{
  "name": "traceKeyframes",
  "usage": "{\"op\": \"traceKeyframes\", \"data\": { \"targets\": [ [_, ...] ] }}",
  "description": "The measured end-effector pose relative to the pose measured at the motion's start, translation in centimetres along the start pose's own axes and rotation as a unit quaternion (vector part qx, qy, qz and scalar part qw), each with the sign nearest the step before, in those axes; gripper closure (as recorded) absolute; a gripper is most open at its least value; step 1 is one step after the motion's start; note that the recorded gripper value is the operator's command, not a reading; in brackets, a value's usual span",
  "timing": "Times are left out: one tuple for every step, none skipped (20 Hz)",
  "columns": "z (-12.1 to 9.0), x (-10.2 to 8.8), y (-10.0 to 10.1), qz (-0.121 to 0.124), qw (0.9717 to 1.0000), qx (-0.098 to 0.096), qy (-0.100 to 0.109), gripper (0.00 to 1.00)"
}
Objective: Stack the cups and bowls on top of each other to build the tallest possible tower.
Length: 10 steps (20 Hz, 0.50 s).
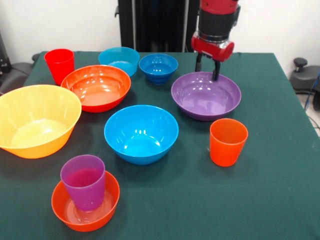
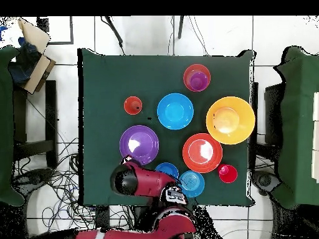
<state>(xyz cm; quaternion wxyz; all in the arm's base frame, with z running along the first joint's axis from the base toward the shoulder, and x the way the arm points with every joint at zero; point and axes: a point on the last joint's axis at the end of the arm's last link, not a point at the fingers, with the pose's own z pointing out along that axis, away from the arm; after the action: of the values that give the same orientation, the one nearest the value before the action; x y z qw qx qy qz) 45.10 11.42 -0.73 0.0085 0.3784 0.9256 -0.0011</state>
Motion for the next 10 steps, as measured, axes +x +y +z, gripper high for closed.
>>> {"op": "traceKeyframes", "data": {
  "targets": [
    [-0.6, -0.3, -0.1, 0.004, 1.0, 0.0, 0.005, 0.0],
    [-1.2, -0.5, -0.2, 0.009, 0.9999, 0.001, 0.01, 0.0],
    [-2.1, -1.0, -0.4, 0.014, 0.9998, 0.003, 0.016, 0.0],
    [-2.3, -1.2, -0.4, 0.016, 0.9997, 0.004, 0.017, 0.0],
    [-2.5, -1.3, -0.4, 0.017, 0.9997, 0.004, 0.017, 0.0],
    [-2.9, -1.6, -0.4, 0.018, 0.9997, 0.003, 0.017, 0.0],
    [-3.0, -1.6, -0.3, 0.017, 0.9997, 0.002, 0.016, 0.0],
    [-3.0, -1.6, -0.3, 0.017, 0.9997, 0.002, 0.016, 0.0],
    [-3.0, -1.5, -0.3, 0.017, 0.9997, 0.002, 0.016, 0.0],
    [-3.0, -1.5, -0.3, 0.016, 0.9997, 0.003, 0.017, 0.0]
  ]
}}
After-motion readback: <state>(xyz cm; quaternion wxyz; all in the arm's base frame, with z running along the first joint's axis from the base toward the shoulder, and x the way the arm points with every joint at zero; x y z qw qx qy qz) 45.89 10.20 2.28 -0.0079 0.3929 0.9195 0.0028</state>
